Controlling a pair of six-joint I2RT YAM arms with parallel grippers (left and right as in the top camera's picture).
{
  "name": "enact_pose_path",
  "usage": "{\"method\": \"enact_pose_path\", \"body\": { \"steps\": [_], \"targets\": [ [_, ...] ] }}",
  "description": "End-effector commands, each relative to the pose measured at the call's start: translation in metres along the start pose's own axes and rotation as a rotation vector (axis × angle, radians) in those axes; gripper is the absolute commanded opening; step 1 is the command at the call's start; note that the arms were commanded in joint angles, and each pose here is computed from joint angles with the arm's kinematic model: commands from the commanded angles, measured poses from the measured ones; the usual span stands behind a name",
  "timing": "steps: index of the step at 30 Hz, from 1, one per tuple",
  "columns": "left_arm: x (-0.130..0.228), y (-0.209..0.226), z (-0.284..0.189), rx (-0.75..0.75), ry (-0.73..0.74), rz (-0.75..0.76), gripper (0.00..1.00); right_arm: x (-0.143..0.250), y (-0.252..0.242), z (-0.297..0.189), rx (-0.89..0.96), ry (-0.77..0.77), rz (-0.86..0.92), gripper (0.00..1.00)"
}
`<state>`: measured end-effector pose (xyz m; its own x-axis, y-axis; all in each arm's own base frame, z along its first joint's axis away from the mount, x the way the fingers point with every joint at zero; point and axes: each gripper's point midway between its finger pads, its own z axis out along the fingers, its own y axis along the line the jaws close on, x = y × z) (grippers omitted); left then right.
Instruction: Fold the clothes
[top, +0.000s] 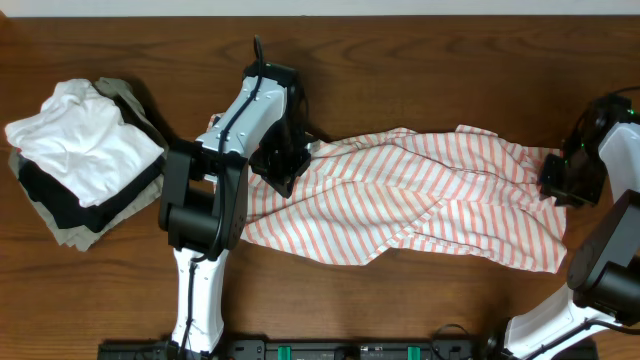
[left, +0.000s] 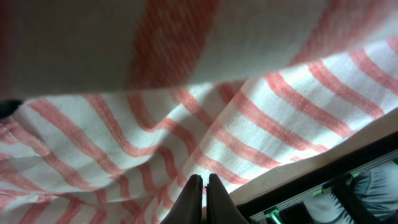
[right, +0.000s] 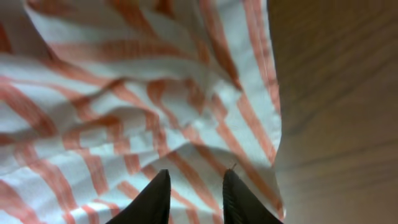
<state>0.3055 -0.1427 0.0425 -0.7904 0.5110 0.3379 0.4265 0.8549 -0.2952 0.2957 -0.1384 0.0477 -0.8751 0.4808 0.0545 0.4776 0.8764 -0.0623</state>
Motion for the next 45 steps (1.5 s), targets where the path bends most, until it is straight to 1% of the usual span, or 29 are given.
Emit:
{"method": "enact_pose_path", "body": {
  "steps": [1, 3, 5, 7, 9, 11, 13, 15, 17, 19, 23, 26, 30, 32, 34, 36, 40, 45],
  "targets": [
    [-0.002, -0.004, -0.03, -0.033, -0.111, 0.007, 0.06, -0.009, 0.012, -0.011, -0.092, -0.034, -0.011, 0.23],
    [-0.007, -0.005, -0.051, -0.075, -0.21, 0.026, 0.06, -0.015, 0.029, -0.02, -0.196, -0.054, -0.048, 0.21],
    [-0.016, -0.003, -0.078, -0.135, -0.338, 0.025, 0.06, -0.018, 0.055, -0.031, -0.338, -0.075, -0.117, 0.19],
    [-0.03, -0.005, -0.106, -0.163, -0.486, 0.015, 0.06, -0.016, 0.073, -0.038, -0.434, -0.083, -0.172, 0.16],
    [-0.048, -0.009, -0.13, -0.165, -0.622, 0.008, 0.06, -0.014, 0.077, -0.037, -0.439, -0.079, -0.185, 0.13],
    [-0.067, -0.017, -0.146, -0.146, -0.725, 0.041, 0.06, -0.014, 0.079, -0.034, -0.424, -0.08, -0.196, 0.13],
    [-0.083, -0.023, -0.153, -0.13, -0.788, 0.074, 0.06, -0.014, 0.08, -0.03, -0.417, -0.084, -0.204, 0.13],
    [-0.098, -0.028, -0.151, -0.119, -0.818, 0.096, 0.06, -0.013, 0.084, -0.026, -0.416, -0.086, -0.213, 0.13],
    [-0.11, -0.03, -0.141, -0.109, -0.813, 0.09, 0.06, -0.012, 0.086, -0.02, -0.416, -0.089, -0.221, 0.13],
    [-0.119, -0.031, -0.123, -0.101, -0.774, 0.088, 0.06, -0.011, 0.088, -0.014, -0.417, -0.094, -0.223, 0.13],
    [-0.127, -0.032, -0.074, -0.084, -0.641, 0.084, 0.06, -0.01, 0.089, 0.0, -0.414, -0.109, -0.226, 0.13],
    [-0.119, -0.029, -0.044, -0.073, -0.53, 0.061, 0.06, -0.01, 0.086, 0.012, -0.392, -0.118, -0.225, 0.13],
    [-0.099, -0.018, -0.012, -0.061, -0.38, 0.01, 0.06, -0.009, 0.075, 0.028, -0.324, -0.125, -0.204, 0.14],
    [-0.093, -0.009, -0.001, -0.073, -0.33, -0.015, 0.06, -0.009, 0.071, 0.032, -0.298, -0.13, -0.202, 0.13],
    [-0.087, 0.003, 0.008, -0.102, -0.289, -0.039, 0.06, -0.011, 0.068, 0.034, -0.283, -0.139, -0.202, 0.15],
    [-0.085, 0.014, 0.016, -0.124, -0.263, -0.058, 0.06, -0.014, 0.066, 0.035, -0.269, -0.155, -0.203, 0.16],
    [-0.084, 0.026, 0.026, -0.118, -0.241, -0.084, 0.06, -0.024, 0.062, 0.037, -0.235, -0.185, -0.201, 0.16],
    [-0.082, 0.039, 0.025, -0.111, -0.249, -0.113, 0.06, -0.025, 0.053, 0.052, -0.191, -0.164, -0.19, 0.17]
  ]
}}
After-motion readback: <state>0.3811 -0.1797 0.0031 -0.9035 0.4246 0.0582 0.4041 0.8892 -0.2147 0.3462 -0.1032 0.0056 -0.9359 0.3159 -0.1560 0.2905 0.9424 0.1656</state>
